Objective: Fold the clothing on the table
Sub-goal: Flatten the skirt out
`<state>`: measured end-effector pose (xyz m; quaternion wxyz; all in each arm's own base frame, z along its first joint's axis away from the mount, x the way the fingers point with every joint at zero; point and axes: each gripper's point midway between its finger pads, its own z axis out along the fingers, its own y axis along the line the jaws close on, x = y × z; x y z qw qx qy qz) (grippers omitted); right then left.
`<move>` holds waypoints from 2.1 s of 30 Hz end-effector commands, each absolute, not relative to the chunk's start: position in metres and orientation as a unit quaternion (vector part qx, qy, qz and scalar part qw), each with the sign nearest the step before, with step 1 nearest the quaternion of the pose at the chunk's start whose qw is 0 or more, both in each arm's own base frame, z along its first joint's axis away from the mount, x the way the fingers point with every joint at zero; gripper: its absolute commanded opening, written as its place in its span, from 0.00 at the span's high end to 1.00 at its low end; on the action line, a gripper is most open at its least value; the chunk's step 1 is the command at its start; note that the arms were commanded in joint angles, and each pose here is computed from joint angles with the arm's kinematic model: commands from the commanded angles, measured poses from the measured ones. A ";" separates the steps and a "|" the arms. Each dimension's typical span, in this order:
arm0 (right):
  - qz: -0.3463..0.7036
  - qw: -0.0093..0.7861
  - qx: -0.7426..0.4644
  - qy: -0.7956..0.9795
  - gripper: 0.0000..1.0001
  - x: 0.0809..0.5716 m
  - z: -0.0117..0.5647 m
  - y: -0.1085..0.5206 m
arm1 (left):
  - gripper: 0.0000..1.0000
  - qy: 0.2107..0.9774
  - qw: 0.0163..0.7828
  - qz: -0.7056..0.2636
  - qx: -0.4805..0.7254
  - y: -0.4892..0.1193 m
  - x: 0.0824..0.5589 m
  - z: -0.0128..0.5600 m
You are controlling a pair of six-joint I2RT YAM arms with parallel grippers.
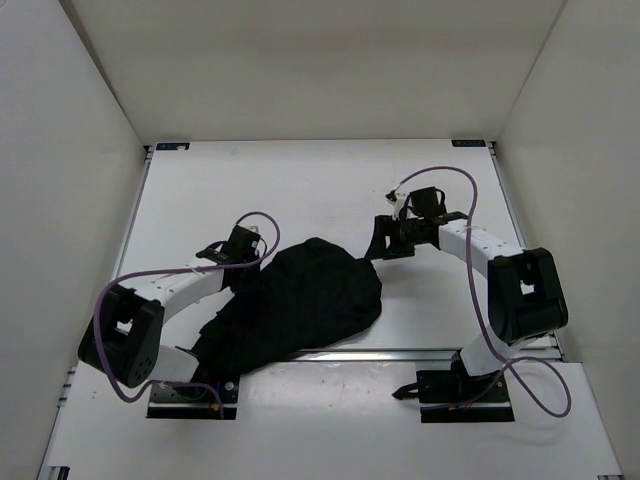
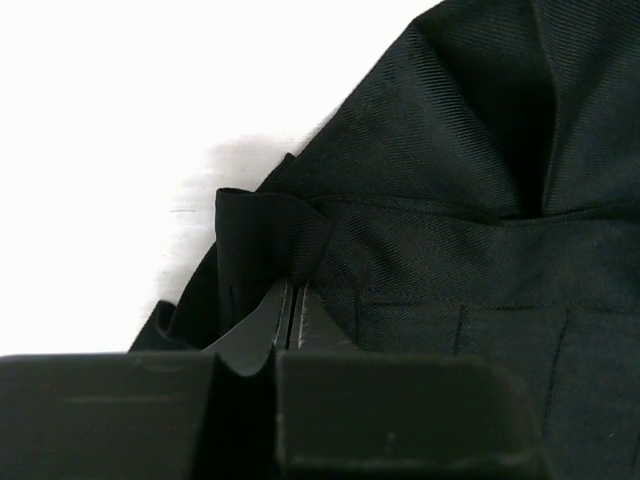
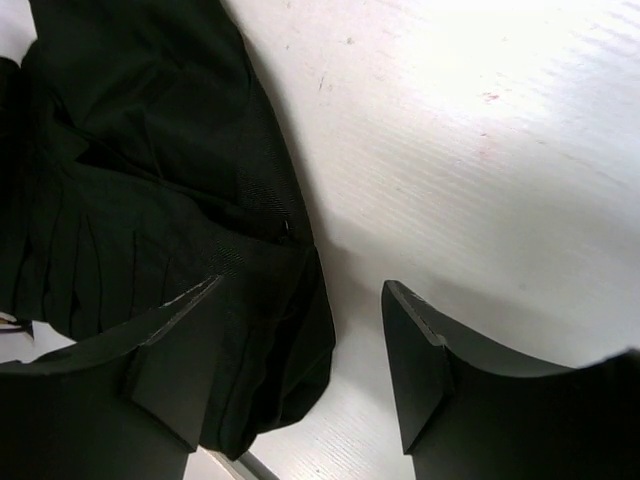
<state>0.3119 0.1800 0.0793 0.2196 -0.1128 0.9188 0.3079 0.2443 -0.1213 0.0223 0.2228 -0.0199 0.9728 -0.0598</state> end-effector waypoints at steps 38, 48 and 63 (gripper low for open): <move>0.322 0.634 -0.086 0.698 1.00 0.307 0.435 0.149 | 1.00 0.690 0.637 -0.344 -0.020 -0.141 0.305 0.458; 0.338 0.578 -0.127 0.732 1.00 0.438 0.422 0.187 | 1.00 0.721 0.589 -0.365 -0.001 -0.155 0.405 0.413; 0.296 0.500 -0.098 0.808 1.00 0.420 0.313 0.165 | 0.96 0.740 0.549 -0.387 -0.012 -0.151 0.378 0.341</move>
